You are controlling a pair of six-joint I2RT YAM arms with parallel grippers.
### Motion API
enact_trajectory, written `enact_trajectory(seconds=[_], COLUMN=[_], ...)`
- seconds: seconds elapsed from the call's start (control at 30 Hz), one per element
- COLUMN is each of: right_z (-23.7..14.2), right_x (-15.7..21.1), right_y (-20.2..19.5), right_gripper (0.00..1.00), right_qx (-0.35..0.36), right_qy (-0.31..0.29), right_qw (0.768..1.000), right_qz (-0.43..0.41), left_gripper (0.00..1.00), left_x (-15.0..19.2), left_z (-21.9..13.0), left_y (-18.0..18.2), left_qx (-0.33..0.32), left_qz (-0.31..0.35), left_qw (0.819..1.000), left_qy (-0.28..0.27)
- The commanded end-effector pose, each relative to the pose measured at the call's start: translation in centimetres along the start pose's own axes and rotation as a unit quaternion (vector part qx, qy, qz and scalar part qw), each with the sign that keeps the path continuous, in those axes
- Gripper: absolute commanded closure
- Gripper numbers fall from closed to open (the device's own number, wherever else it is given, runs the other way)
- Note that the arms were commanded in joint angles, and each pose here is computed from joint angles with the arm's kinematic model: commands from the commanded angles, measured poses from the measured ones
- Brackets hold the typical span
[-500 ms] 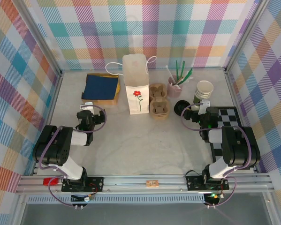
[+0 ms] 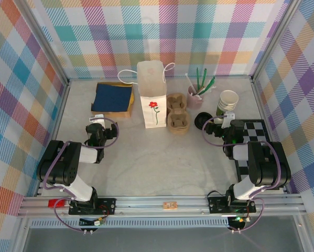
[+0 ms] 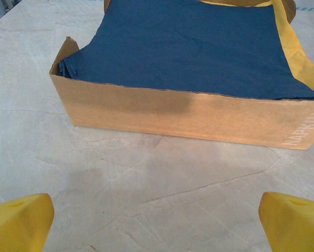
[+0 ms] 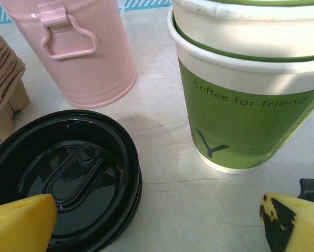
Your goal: Pack the takeout coffee
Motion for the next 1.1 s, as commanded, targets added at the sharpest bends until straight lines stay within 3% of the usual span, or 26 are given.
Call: enact_trajectory(seconds=[0.0,0.47,0.6,0.9,1.0,1.07], right_z=[-0.1,-0.1,-0.2,-4.7,-6.0,-7.2], right_x=[-1.1,-1.1,-1.2,-3.4,-4.3,-3.9], right_y=[0.7,0.7,0.8,3.2,3.0,0.8], right_gripper=[0.01,0.01,0.01,0.01,0.01,0.01], right_qx=[-0.018,-0.018,-0.020,-0.040,0.002,0.129], right_qy=[-0.019,-0.019,-0.022,-0.023,0.016,0.067], right_qw=[1.000,1.000,0.999,0.999,0.998,0.969], right_qz=[-0.012,-0.011,-0.013,-0.005,0.061,0.198], left_gripper=[0.00,0.04,0.05,0.06,0.06,0.06], left_x=[-1.0,-1.0,-1.3,-4.1,-5.6,-6.9], left_z=[0.1,0.0,-0.5,-2.5,-3.6,-4.4], left_y=[0.4,0.4,1.3,1.9,2.2,2.3], left_qx=[-0.002,-0.003,-0.039,-0.066,-0.068,-0.064], left_qz=[-0.008,-0.008,-0.018,-0.014,-0.054,-0.093], left_qw=[1.000,1.000,0.999,0.998,0.996,0.994], left_qy=[-0.013,-0.013,-0.015,0.003,0.013,0.013])
Point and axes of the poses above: each hand's point on the last joint's axis, 136 mm out from that joint toward the fingers, its own z axis out along the fingers, its own y axis along the line the jaws close on, x = y × z, the point moved 5 cm from there along -z, back along the fingers, and after that the axes turned 12 degrees about z, right-handed, at the moved point
